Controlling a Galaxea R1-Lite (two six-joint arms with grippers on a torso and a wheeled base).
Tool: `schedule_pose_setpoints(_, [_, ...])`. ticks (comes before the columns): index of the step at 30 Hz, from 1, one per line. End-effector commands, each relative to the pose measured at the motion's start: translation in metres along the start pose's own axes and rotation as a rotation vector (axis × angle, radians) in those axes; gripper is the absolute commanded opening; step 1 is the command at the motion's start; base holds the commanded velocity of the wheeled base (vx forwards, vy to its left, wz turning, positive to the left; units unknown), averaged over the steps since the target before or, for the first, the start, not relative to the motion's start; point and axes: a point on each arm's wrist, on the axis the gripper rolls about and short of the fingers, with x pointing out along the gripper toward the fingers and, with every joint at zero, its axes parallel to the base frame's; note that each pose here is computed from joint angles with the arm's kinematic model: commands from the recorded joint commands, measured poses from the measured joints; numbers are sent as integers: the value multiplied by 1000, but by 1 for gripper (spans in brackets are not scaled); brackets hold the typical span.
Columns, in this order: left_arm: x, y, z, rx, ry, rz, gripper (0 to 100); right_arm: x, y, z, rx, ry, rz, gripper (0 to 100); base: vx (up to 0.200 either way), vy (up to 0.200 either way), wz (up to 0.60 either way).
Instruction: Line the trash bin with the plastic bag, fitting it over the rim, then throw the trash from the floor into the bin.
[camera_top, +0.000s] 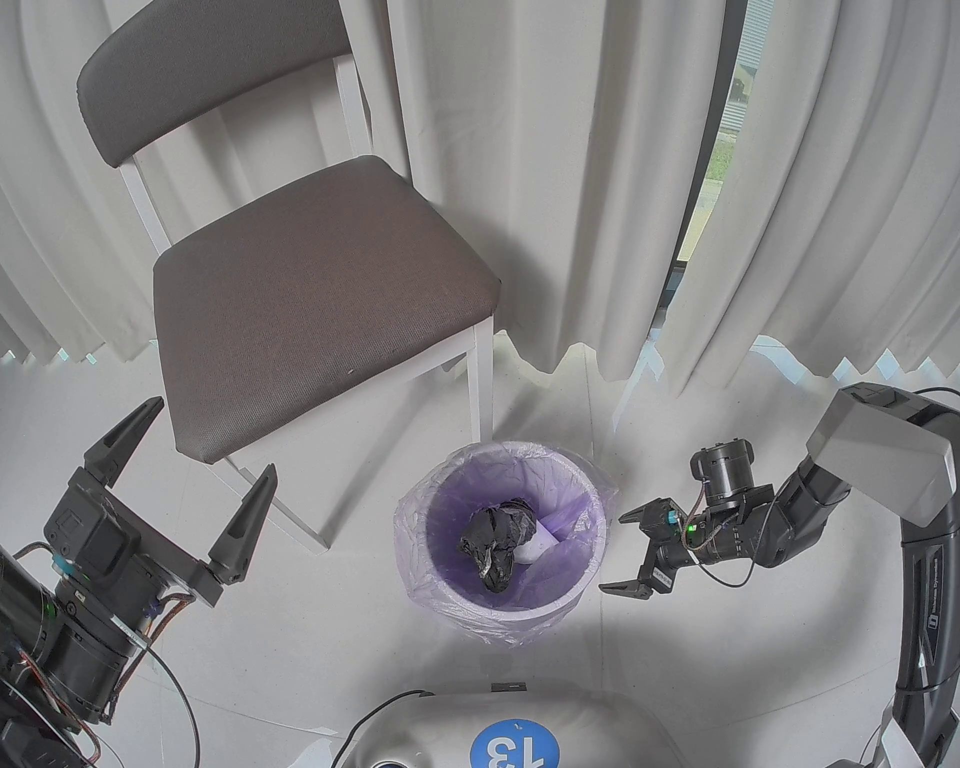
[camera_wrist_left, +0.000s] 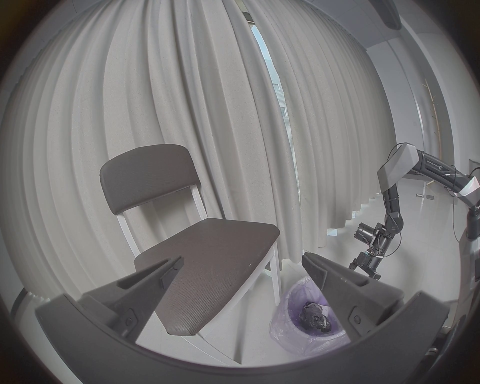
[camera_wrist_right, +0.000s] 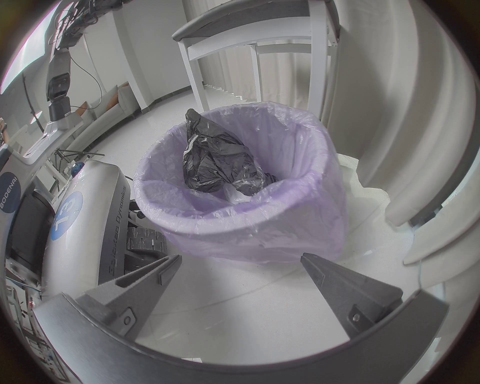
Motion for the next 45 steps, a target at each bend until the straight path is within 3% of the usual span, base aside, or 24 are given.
schedule_pose_setpoints(1, [1,-1,-1,-2,-1,0,100,17,-3,-5,-2,-3,10,100,0,0,0])
schedule_pose_setpoints(15, [2,-3,-6,2,25,-8,100,30,-24,-1,-21,-54,-29,100,0,0,0])
schedule_pose_setpoints(16, [3,-3,-5,2,23,-7,100,31,-25,0,-23,-59,-27,0,0,0,0])
schedule_pose_setpoints(37, [2,-3,-7,3,31,-11,100,13,-52,-16,25,-33,-76,0,0,0,0])
schedule_pose_setpoints(38, [2,-3,-7,4,33,-12,100,12,-53,-15,25,-34,-77,100,0,0,0])
schedule_pose_setpoints(45, [1,-4,-9,7,41,-15,100,17,-65,-7,-11,-60,-105,100,0,0,0])
